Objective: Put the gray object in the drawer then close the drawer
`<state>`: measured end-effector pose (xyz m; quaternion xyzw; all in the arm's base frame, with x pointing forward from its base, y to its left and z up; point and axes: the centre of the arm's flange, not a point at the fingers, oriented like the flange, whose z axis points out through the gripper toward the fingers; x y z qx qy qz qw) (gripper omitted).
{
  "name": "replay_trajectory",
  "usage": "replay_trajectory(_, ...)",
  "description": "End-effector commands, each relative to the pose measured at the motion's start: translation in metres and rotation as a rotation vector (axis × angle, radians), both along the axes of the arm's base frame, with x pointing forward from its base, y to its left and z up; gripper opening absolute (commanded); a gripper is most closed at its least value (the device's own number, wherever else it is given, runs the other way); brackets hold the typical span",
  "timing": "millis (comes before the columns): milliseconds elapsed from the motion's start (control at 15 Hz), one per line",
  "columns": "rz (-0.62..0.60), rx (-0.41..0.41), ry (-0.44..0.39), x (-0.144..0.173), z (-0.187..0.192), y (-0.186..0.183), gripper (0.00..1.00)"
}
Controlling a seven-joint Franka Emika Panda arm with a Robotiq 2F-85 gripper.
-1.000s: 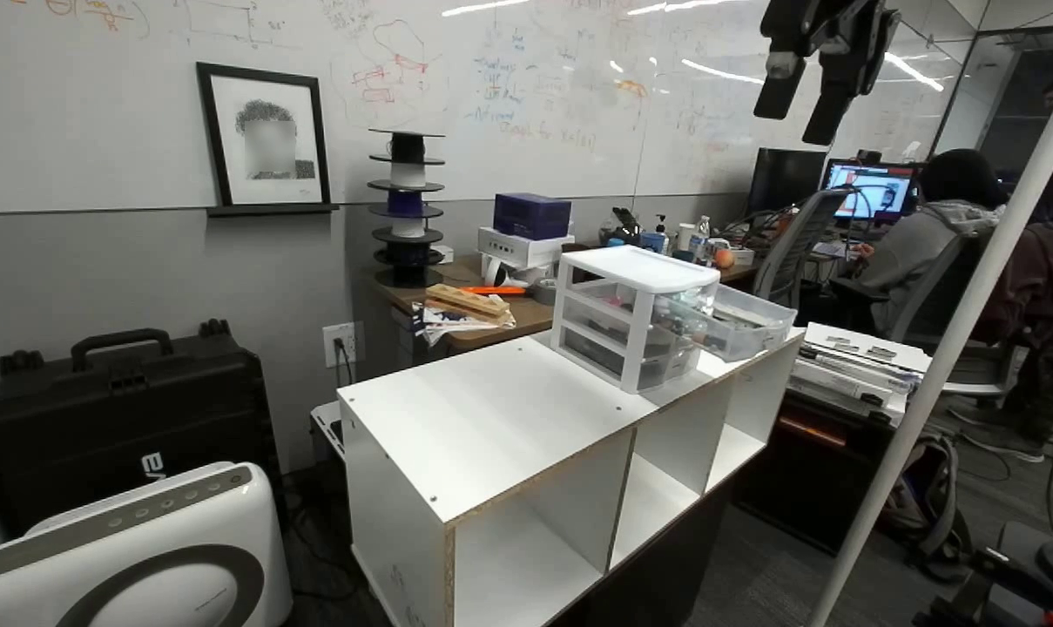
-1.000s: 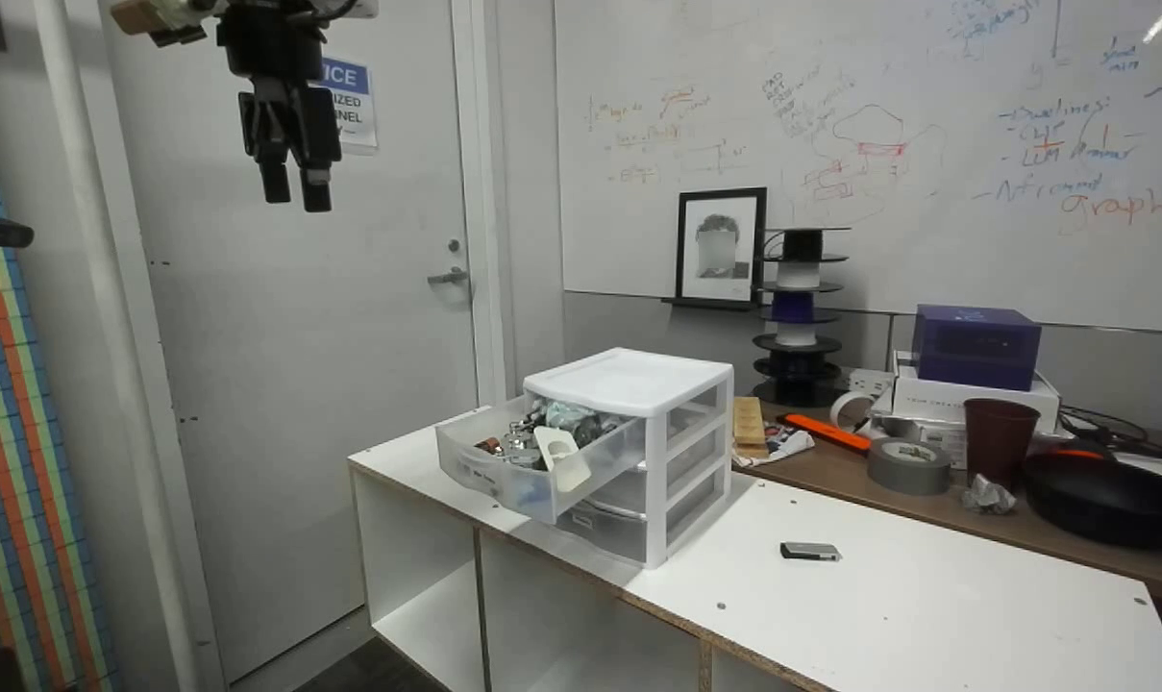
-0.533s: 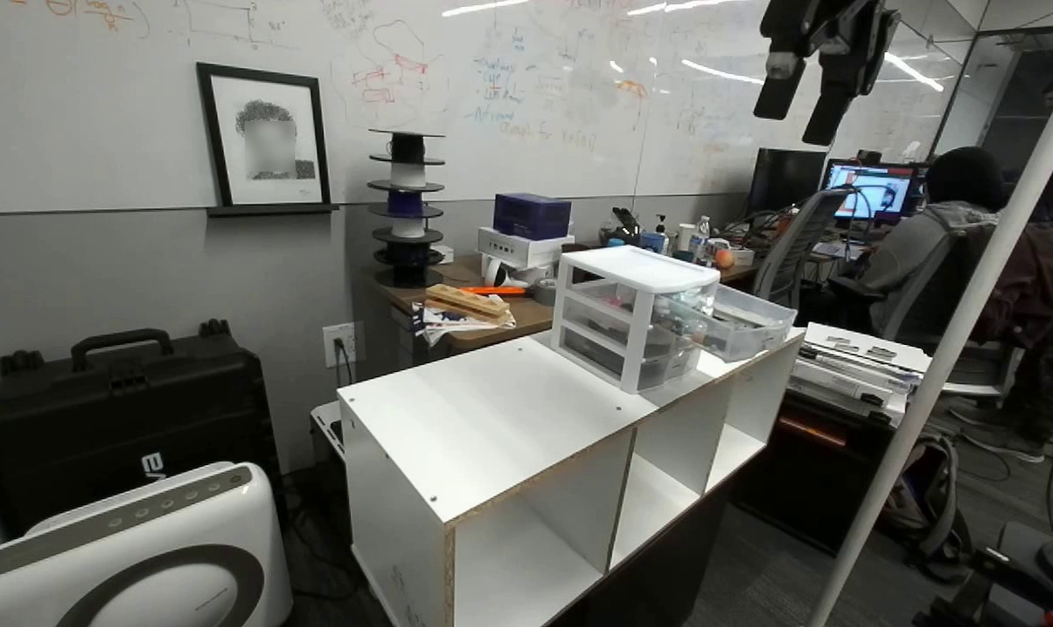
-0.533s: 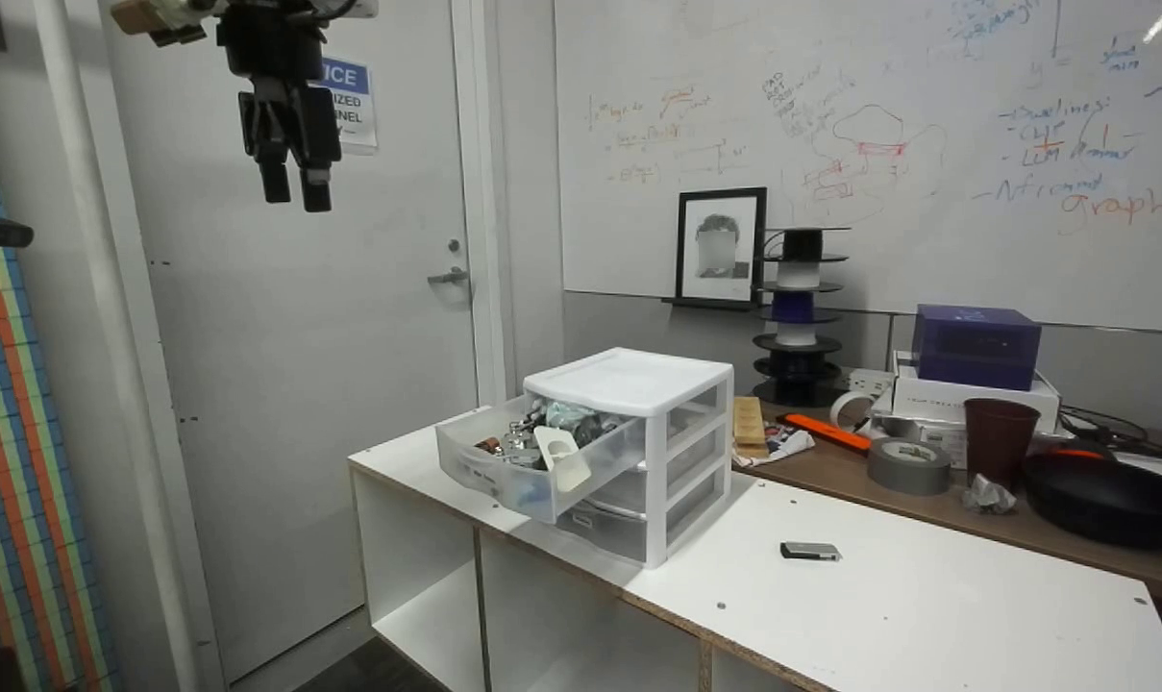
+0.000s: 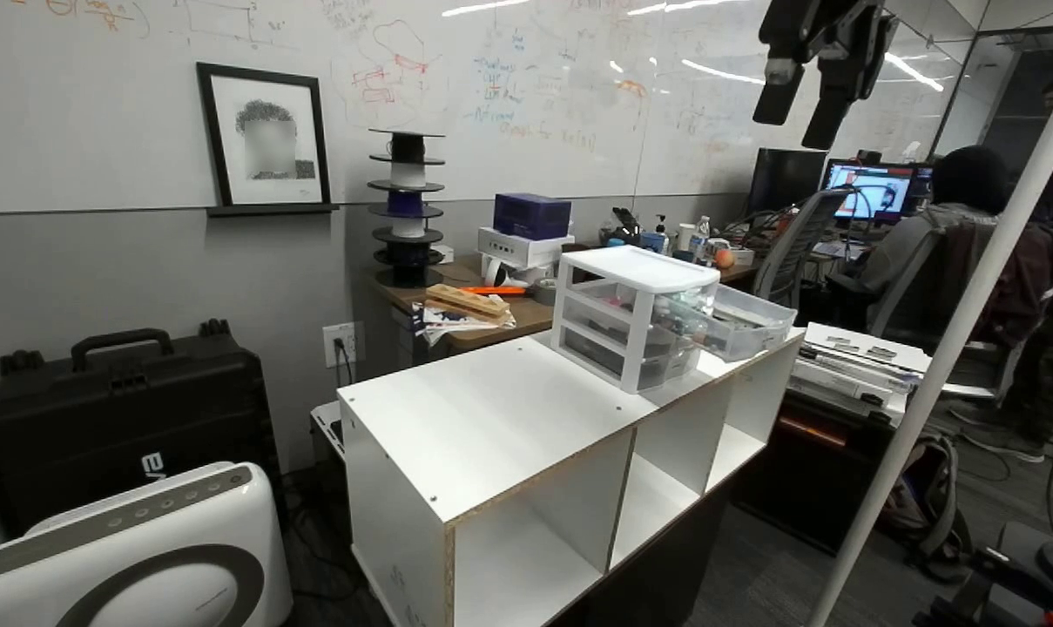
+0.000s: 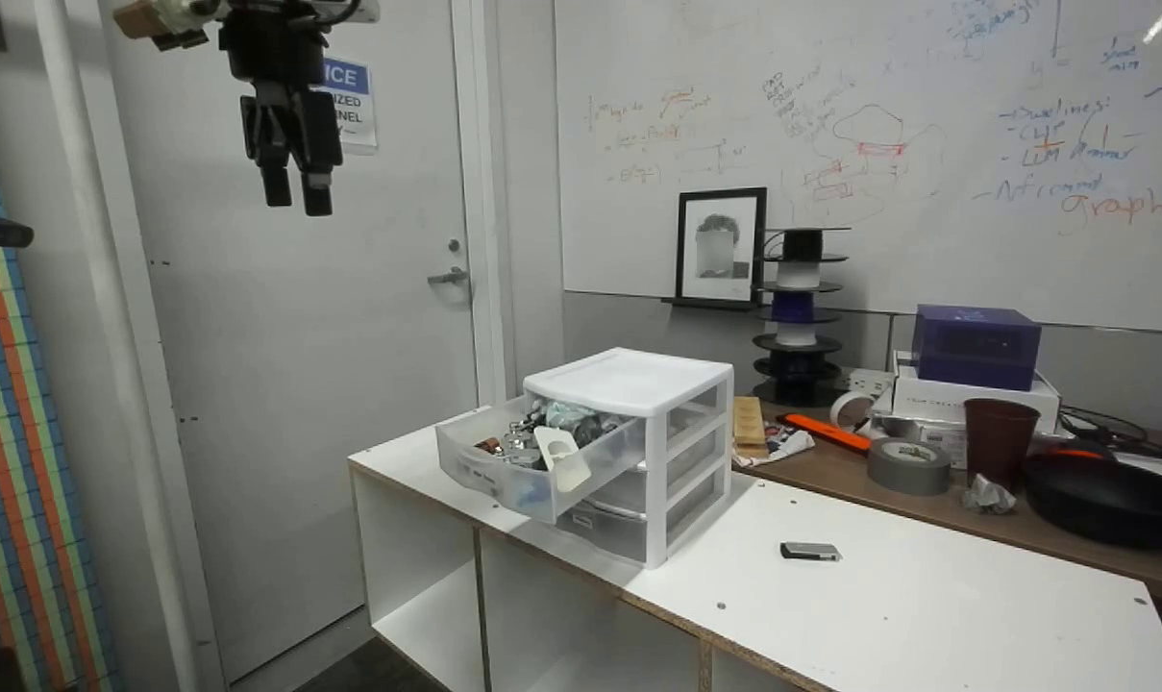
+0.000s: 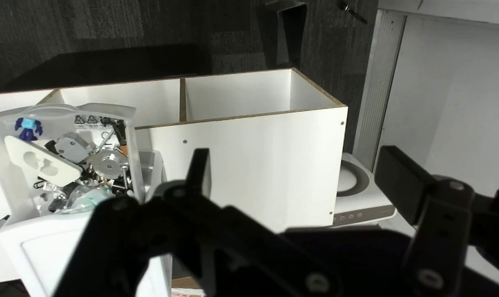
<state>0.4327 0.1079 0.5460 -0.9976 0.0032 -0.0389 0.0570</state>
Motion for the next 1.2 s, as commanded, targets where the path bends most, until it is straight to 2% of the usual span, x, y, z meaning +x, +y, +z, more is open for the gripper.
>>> replay_trajectory(0, -0.041, 0.012, -0.037, 0.028, 0.016, -0.013, 1.00)
replay_trajectory(400, -0.158, 0.042, -0.085, 0.087, 0.052, -0.079, 1.00)
replay_trajectory(667, -0.246, 0.058, -0.138, 0.145, 0.062, -0.134, 1.00)
replay_trajectory(1000, -0.380, 0.053, -0.224, 0.220, 0.038, -0.201, 1.00)
replay_trajectory(1133, -0.432, 0.053, -0.221, 0.245, 0.021, -0.227, 1.00)
